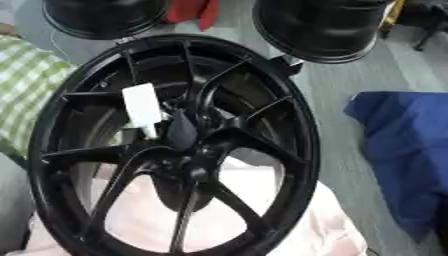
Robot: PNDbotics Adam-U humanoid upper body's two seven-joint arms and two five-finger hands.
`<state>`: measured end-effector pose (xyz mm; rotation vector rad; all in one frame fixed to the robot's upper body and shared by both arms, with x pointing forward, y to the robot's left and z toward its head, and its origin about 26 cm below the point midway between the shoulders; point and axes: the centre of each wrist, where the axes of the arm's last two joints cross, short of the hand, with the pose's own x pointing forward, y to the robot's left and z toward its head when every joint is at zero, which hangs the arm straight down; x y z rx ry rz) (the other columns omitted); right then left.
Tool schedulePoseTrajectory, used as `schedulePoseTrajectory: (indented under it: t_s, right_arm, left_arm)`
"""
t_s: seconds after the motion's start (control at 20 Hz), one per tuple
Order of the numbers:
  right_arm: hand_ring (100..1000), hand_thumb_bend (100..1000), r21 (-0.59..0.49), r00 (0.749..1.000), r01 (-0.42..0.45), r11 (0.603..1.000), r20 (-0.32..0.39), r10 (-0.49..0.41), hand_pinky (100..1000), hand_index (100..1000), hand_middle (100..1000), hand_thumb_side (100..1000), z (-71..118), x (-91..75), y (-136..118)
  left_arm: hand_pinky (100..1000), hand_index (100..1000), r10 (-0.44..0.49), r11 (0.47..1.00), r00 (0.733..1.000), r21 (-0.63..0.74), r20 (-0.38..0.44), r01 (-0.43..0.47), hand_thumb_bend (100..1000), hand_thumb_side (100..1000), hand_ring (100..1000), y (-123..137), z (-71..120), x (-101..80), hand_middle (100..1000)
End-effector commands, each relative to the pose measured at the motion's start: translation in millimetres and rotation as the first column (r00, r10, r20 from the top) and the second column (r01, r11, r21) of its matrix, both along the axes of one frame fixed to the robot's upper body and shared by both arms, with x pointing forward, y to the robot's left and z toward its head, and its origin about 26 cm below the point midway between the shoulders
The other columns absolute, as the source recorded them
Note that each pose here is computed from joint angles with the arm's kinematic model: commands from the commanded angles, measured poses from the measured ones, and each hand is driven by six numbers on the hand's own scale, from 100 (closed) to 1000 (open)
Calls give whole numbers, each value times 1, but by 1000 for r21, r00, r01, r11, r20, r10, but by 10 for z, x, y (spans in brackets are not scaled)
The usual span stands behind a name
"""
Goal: Pull the pin out of the wheel hub.
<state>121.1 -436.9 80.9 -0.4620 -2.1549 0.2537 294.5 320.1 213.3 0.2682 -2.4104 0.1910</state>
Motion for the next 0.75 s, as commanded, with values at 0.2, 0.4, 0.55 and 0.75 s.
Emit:
schedulePoseTrajectory:
  t_s: [0.2, 0.4, 0.55, 0.75]
  right_arm:
    - [849, 180, -17, 962, -159, 987, 222, 159, 836, 789, 707, 260, -78, 188, 248]
    - [828, 159, -62, 935, -247, 967, 248, 254, 826, 776, 683, 262, -210, 370, 577]
    - [815, 149, -68, 920, -292, 954, 251, 299, 817, 764, 667, 254, -307, 479, 861]
    - [809, 126, -83, 907, -330, 940, 248, 340, 815, 756, 657, 257, -406, 549, 1180]
  left_arm:
    - [895, 834, -20, 1000, 999, 22, 34, 19, 367, 496, 584, -21, 93, -24, 544]
    - [895, 834, -33, 999, 999, 21, 32, 33, 367, 496, 583, -43, 91, -17, 543]
    - [894, 834, -43, 999, 999, 23, 34, 42, 367, 496, 583, -56, 98, -12, 543]
    - [894, 833, -58, 998, 998, 28, 37, 57, 368, 495, 582, -74, 111, -4, 543]
